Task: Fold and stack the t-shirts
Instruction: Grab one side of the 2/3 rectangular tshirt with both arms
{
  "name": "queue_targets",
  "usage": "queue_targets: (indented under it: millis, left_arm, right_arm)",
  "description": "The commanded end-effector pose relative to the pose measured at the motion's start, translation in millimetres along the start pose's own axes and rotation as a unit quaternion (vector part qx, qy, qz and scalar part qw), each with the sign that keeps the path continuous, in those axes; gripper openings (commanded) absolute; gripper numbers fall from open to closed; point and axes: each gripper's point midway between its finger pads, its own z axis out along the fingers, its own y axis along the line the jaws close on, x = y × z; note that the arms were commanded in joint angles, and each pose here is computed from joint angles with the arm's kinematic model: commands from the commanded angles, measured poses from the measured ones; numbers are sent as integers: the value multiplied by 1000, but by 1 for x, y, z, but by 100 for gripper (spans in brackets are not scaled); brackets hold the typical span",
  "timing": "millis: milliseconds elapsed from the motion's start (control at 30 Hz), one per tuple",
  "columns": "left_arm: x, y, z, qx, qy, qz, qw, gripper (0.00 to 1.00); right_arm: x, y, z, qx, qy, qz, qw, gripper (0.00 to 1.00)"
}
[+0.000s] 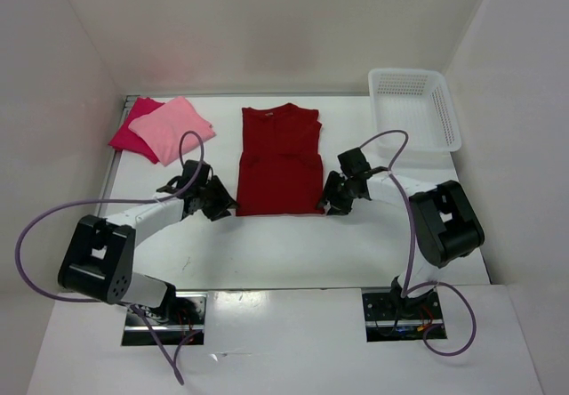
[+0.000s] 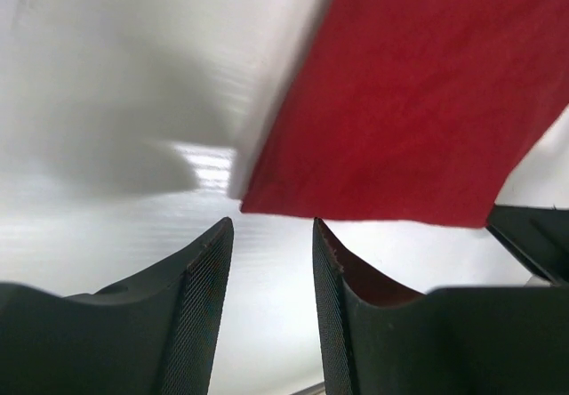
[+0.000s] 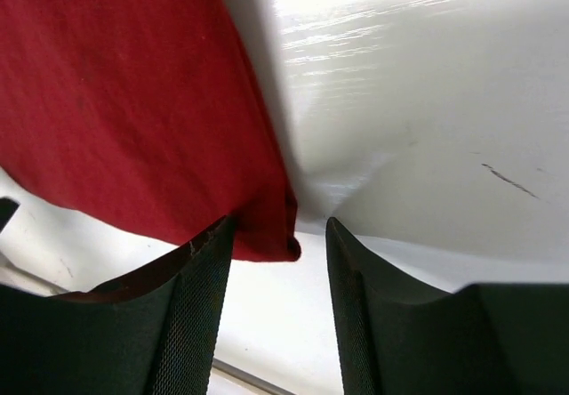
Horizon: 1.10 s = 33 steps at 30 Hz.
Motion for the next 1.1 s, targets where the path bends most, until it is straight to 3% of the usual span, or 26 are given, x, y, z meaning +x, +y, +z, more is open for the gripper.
queue_targets:
  millis: [0, 133, 367, 667, 733, 867, 1067]
  left_arm:
    - [1, 11, 11, -13, 8, -21, 1000, 49]
    - [1, 8, 22, -4, 18, -21, 1000, 49]
    - [5, 10, 28, -3, 30, -27, 999, 34]
    - [7, 12, 26, -8, 34, -19, 999, 1]
    - [5, 9, 22, -9, 35, -14, 999, 0]
    - [14, 6, 4, -3, 53, -3, 999, 0]
    - [62, 17, -54, 9, 106, 6, 994, 0]
  right_arm:
    - [1, 7, 0, -23, -2, 2, 1000, 52]
    - [8, 3, 7, -24, 12, 4, 1000, 51]
    - [11, -1, 13, -16, 20, 11, 1000, 26]
    - [9, 5, 1, -25, 11, 8, 1000, 6]
    - [10, 3, -3, -23, 6, 8, 1000, 0]
    - [25, -13, -15, 2, 6, 13, 1000, 0]
    - [96, -12, -50, -20, 58, 29, 998, 0]
